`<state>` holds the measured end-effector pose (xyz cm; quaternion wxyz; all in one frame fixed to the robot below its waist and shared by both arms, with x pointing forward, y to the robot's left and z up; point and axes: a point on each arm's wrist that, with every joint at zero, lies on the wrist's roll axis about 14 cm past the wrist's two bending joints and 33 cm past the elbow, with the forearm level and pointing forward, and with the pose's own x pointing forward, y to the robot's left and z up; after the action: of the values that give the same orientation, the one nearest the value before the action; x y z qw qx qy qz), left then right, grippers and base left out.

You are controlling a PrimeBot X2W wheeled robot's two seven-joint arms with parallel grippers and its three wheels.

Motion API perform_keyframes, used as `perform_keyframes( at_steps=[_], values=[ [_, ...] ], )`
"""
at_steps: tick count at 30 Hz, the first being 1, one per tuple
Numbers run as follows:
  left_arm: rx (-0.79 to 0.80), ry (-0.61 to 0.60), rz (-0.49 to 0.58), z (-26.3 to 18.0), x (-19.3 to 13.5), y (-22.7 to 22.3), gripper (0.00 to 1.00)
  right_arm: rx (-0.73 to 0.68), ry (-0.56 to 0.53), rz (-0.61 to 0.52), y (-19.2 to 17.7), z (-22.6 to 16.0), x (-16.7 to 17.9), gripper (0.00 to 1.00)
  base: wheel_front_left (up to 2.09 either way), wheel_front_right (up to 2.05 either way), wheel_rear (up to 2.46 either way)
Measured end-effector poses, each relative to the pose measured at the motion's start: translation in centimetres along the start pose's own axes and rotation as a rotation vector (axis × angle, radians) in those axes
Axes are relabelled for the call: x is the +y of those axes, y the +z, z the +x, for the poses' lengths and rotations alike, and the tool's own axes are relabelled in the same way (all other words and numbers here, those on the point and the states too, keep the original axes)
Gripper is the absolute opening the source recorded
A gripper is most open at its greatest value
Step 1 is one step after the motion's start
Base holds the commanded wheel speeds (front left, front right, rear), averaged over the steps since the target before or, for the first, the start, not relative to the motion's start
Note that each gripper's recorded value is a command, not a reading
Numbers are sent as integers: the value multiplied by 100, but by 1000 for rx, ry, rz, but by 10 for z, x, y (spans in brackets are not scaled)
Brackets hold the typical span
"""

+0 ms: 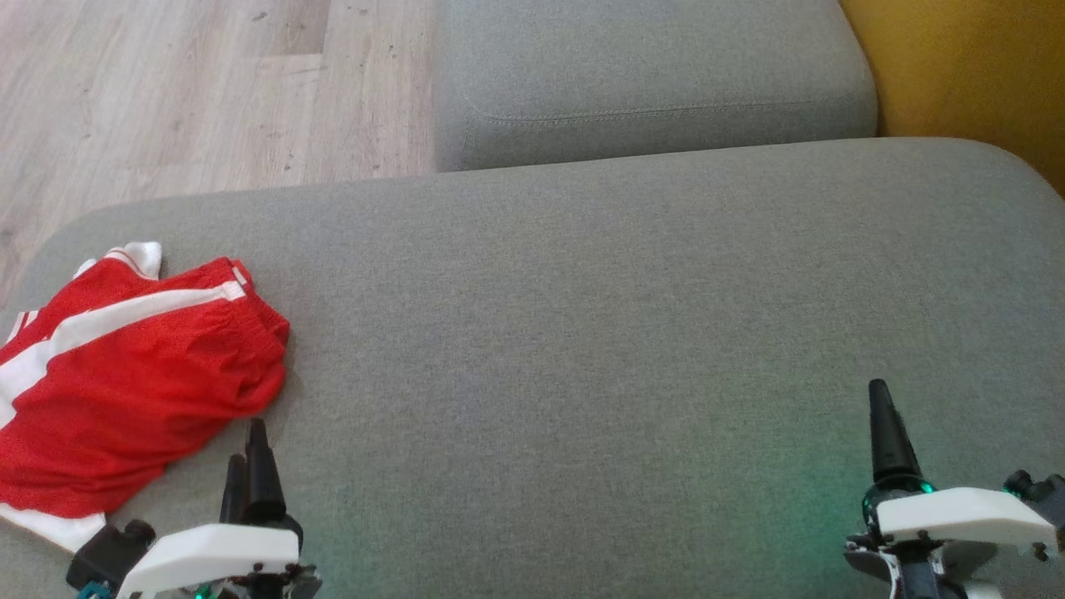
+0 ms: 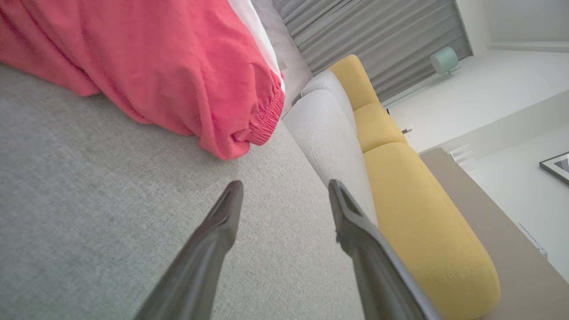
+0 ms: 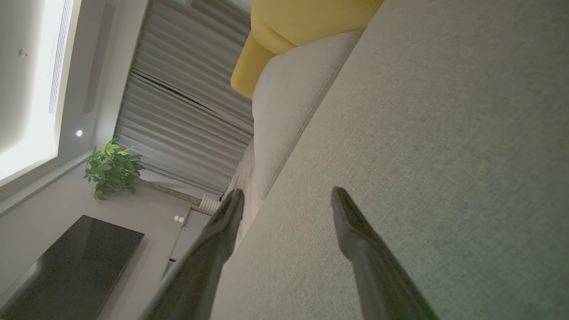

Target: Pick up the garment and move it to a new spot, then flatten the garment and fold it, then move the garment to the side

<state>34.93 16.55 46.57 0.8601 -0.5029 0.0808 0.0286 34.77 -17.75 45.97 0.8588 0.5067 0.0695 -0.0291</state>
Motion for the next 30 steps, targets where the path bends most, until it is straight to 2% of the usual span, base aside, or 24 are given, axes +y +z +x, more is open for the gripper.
perform_keyframes(
  at_steps=[30],
  values=[
    [-28, -57, 423, -15, -21, -10, 100, 6, 121, -389, -16, -5, 33, 100, 0, 0, 0]
  ],
)
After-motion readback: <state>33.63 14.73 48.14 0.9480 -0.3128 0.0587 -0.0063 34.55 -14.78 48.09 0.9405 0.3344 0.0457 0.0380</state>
